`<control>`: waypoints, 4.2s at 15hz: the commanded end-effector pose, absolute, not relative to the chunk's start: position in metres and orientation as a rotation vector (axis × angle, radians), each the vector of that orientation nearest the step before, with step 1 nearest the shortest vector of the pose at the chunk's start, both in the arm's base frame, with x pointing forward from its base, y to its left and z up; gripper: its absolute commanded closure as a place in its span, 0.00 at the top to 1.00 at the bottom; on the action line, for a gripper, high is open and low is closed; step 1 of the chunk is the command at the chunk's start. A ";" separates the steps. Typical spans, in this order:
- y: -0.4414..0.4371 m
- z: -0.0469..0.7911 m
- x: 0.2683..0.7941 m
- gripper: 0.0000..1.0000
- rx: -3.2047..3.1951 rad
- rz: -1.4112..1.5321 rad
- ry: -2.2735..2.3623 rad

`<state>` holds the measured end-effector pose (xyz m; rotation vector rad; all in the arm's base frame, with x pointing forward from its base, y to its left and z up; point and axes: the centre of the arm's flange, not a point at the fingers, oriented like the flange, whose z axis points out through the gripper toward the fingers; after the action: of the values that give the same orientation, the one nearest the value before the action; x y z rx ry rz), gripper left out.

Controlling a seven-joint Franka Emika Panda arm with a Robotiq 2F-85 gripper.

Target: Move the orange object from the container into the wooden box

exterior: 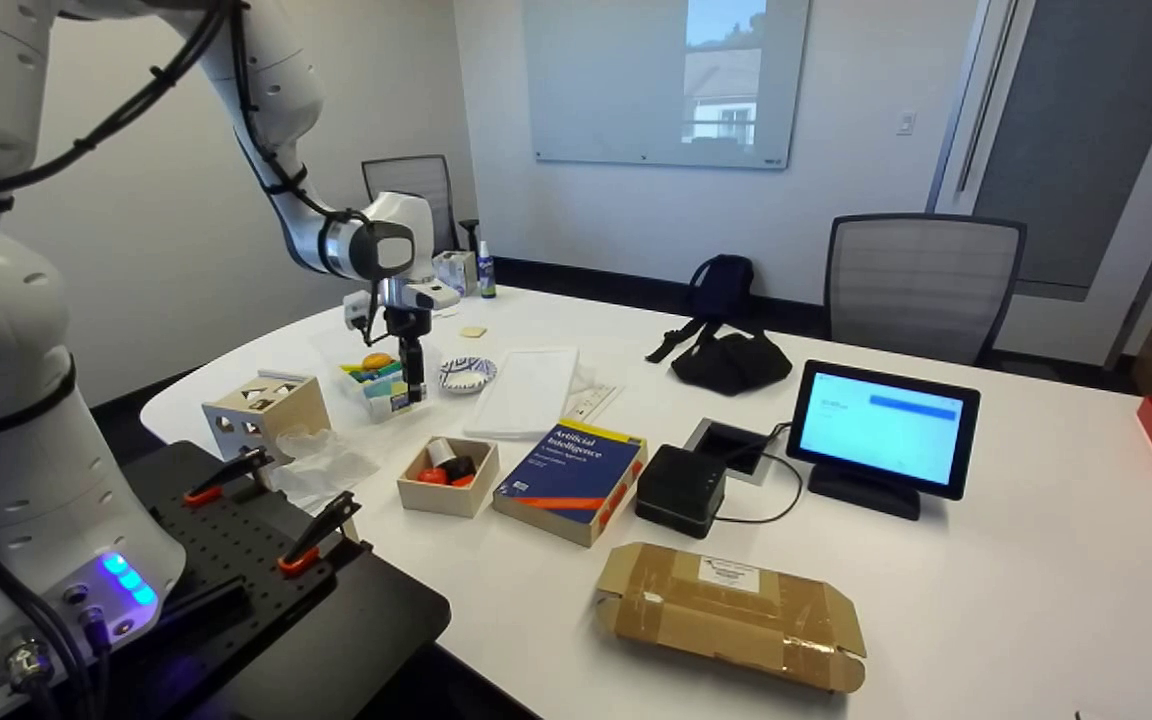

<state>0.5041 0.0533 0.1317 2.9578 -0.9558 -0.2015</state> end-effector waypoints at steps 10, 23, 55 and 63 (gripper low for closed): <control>0.287 0.113 0.647 1.00 3.185 0.103 -0.085; 0.329 0.016 0.703 1.00 3.179 0.027 0.054; 0.274 0.157 0.656 0.08 3.092 -0.224 -0.095; 0.181 0.154 0.634 0.08 3.002 -0.431 -0.617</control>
<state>0.6924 0.2261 0.1409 3.0398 -0.4207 -0.3466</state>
